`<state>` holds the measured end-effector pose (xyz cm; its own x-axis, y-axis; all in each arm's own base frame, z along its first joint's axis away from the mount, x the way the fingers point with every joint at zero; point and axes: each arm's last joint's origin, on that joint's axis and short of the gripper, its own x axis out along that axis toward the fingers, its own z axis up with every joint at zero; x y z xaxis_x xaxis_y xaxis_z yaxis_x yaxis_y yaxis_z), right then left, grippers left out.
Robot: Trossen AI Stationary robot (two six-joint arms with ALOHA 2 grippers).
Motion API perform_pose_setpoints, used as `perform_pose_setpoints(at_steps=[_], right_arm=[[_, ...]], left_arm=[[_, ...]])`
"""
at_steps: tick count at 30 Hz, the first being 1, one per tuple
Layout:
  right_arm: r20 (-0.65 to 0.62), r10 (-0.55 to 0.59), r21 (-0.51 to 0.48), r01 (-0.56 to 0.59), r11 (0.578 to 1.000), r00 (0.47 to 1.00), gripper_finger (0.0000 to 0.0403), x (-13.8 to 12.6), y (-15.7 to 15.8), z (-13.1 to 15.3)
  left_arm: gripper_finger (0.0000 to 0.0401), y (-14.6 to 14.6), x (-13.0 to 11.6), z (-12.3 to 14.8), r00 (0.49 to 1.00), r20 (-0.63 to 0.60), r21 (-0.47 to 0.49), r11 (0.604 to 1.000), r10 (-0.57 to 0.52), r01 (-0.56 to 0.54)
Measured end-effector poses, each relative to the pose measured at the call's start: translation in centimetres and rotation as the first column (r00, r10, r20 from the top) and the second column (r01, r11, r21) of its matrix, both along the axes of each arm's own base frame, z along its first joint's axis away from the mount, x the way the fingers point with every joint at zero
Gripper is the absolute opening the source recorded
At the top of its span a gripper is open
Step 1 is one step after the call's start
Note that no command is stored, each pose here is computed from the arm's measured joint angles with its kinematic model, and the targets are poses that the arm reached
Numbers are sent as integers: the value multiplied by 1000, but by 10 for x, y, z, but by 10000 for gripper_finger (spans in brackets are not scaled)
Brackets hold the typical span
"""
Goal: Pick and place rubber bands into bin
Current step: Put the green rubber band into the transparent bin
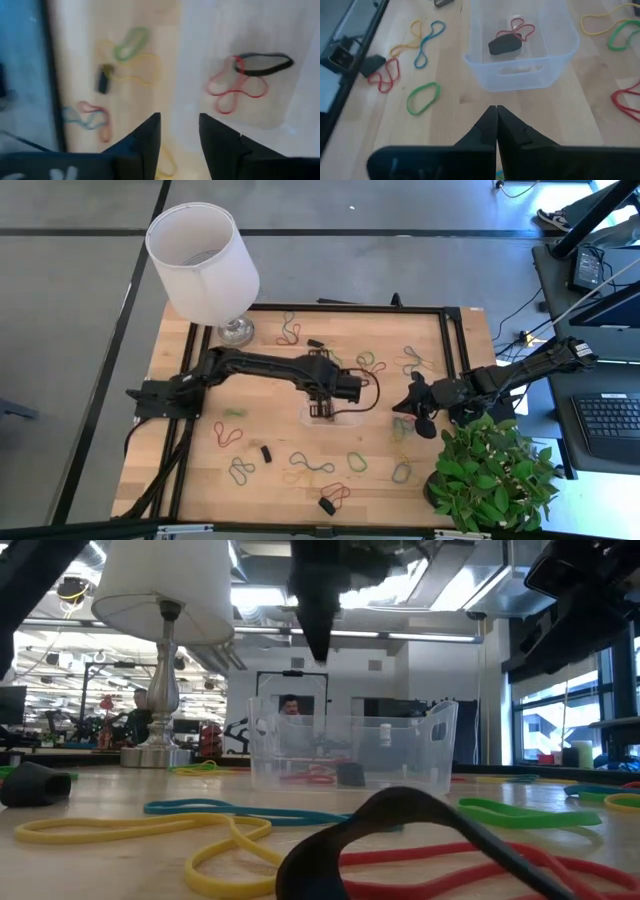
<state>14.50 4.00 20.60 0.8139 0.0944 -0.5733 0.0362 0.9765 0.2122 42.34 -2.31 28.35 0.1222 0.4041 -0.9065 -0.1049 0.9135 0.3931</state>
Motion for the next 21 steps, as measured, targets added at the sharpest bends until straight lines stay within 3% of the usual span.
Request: perform_pose_setpoints(at_steps=[7,13,16,21], right_arm=[[41,-40,12,40,999,998,6,2,0,3],[159,-153,-18,157,987,975,6,7,-3,12],[274,-240,-12,253,968,931,6,12,-8,22],[395,-297,-61,347,936,869,6,27,-24,42]], left_arm=[[17,6,-52,36,988,156,40,999,0,-6],[2,10,-124,29,937,350,-50,999,18,0],[2,12,-162,18,877,479,-84,996,30,12],[1,14,-218,-8,721,691,-119,992,45,52]])
